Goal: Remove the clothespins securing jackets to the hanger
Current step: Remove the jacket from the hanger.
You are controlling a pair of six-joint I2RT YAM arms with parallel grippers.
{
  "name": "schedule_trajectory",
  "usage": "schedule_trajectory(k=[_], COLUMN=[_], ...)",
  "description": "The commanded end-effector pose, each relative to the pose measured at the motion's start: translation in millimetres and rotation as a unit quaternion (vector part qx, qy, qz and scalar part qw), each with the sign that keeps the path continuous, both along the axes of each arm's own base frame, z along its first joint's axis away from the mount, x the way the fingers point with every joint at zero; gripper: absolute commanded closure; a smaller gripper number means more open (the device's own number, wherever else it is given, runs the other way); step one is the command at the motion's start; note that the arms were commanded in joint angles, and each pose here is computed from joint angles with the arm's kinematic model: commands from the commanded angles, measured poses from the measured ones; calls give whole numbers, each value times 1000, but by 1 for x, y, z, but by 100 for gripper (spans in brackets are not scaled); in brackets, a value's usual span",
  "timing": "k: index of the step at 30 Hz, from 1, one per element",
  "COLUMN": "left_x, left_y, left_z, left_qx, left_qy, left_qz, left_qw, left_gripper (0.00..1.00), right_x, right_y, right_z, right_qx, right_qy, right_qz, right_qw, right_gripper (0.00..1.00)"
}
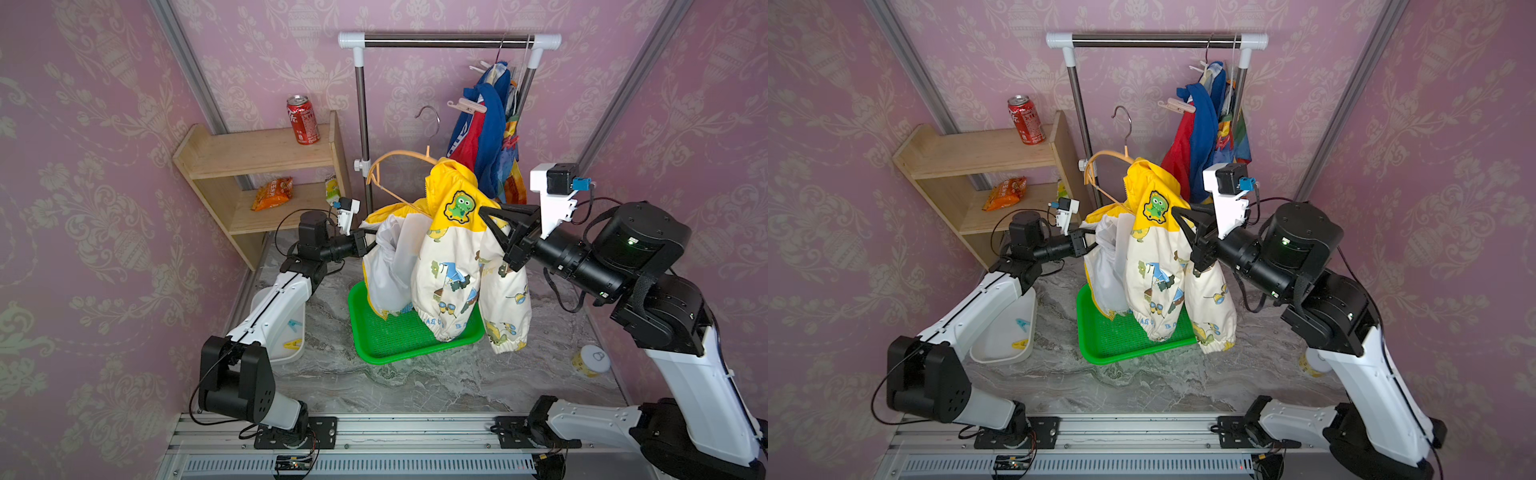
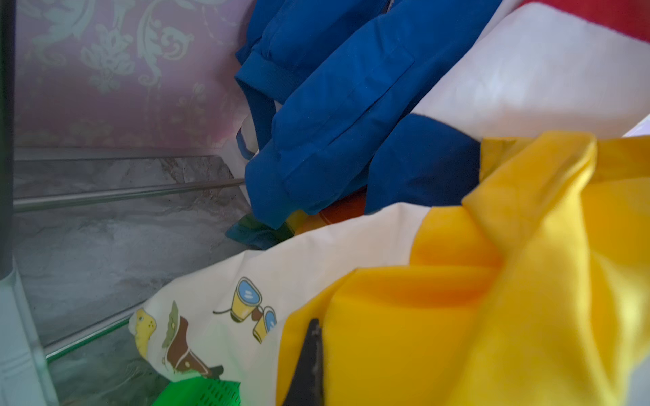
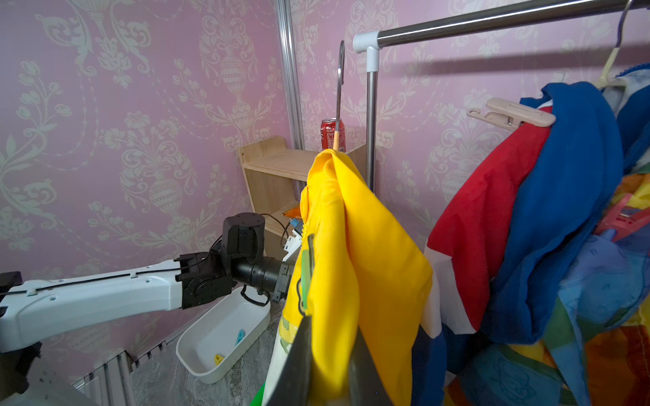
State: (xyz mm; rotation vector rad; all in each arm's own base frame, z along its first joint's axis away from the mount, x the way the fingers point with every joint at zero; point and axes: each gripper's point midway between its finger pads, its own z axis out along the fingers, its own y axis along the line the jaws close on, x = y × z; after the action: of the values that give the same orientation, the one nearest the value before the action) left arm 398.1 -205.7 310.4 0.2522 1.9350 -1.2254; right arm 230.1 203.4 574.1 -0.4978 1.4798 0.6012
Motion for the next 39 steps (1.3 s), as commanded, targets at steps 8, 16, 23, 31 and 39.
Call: schedule_trajectory(k=[8,16,23,31,39], left_x=[-60,-83,-91,-104,-81], left_y=[23,56,39,29,33], left_z=[-130,-161,-169,-147,-16], left_qx=[201,272,295,288,285], left_qy=[161,180,194,189,-8], left_qz=[99,153,113,77,99], left_qw=[961,933,929,935,953], left_gripper=[100,100,100,1,1], right_x=[11,38,67,69,46], right_y=[-1,23,30,2,31], right_z=[73,11,-40,-37,-55], right_qx=[121,72,34,50,-12], right_qy=[-107,-37,21,27,64], right_qz=[-20,-11,21,42,160], right_qw=[987,997,999,998,985], right_gripper=[100,100,100,100,100])
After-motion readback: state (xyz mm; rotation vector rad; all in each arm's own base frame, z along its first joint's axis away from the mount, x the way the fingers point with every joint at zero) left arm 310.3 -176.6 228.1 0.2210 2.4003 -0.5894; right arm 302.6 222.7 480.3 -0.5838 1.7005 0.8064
